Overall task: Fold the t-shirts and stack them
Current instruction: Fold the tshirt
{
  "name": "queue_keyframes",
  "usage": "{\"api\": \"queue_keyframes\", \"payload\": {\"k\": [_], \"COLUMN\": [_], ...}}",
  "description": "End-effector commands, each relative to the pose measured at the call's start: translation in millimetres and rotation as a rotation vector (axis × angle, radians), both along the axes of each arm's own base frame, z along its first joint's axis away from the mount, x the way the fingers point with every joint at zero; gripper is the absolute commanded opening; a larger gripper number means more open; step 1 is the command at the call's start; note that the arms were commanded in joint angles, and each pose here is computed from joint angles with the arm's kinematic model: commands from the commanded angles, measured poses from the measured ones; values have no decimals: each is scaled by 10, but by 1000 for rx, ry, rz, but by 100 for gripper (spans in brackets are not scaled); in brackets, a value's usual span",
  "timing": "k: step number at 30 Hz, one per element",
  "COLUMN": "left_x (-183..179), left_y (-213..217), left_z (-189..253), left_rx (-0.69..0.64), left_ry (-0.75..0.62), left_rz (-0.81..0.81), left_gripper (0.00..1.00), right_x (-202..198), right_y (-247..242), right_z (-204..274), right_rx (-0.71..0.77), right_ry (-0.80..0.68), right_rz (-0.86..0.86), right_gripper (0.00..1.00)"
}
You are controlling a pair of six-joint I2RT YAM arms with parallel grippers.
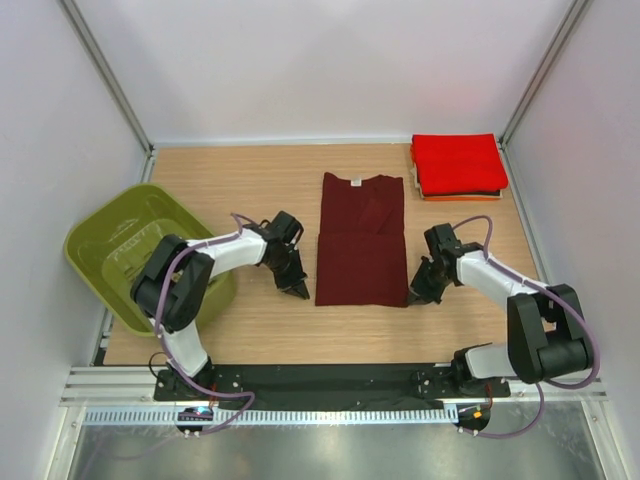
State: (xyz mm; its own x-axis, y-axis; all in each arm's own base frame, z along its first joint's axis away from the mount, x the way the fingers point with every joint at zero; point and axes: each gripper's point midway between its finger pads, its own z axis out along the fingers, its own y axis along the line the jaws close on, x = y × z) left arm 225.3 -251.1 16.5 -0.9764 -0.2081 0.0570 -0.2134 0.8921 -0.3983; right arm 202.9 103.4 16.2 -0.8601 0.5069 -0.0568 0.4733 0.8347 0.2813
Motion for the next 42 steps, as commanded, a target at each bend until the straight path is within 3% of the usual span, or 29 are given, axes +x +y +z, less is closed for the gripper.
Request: {"api": "queue_keyframes", "payload": {"k": [1, 9, 20, 27, 29, 30, 32, 42], "left_x": [-6, -156, -218, -173, -183, -179, -164, -148], "left_y": [49, -127, -200, -241, -238, -239, -235, -214], "left_z": [162, 281, -52, -79, -85, -76, -58, 405], "left_rx": [-12, -148, -114, -117, -116, -117, -115, -145], "left_ry": [-26, -66, -21, -13, -7, -10, -17, -63], "left_rz": [-3, -20, 1, 18, 22, 24, 35, 87], "left_gripper": [13, 34, 40, 31, 19, 7, 0, 0], "right_x": [-38, -105, -169, -187, -186, -180, -196, -307], "right_y": [-44, 9, -13, -16, -12, -22, -37, -100], "right_z": [66, 92, 93, 109, 116, 113, 110, 295], "right_rx": [-12, 29, 24, 26, 26, 22, 12, -14], "right_ry": [-25, -32, -29, -32, -33, -33, -17, -32], "right_rz": [12, -15, -15, -19, -19, -30, -36, -34], "right_gripper": [1, 1, 1, 1, 1, 1, 1, 1]}}
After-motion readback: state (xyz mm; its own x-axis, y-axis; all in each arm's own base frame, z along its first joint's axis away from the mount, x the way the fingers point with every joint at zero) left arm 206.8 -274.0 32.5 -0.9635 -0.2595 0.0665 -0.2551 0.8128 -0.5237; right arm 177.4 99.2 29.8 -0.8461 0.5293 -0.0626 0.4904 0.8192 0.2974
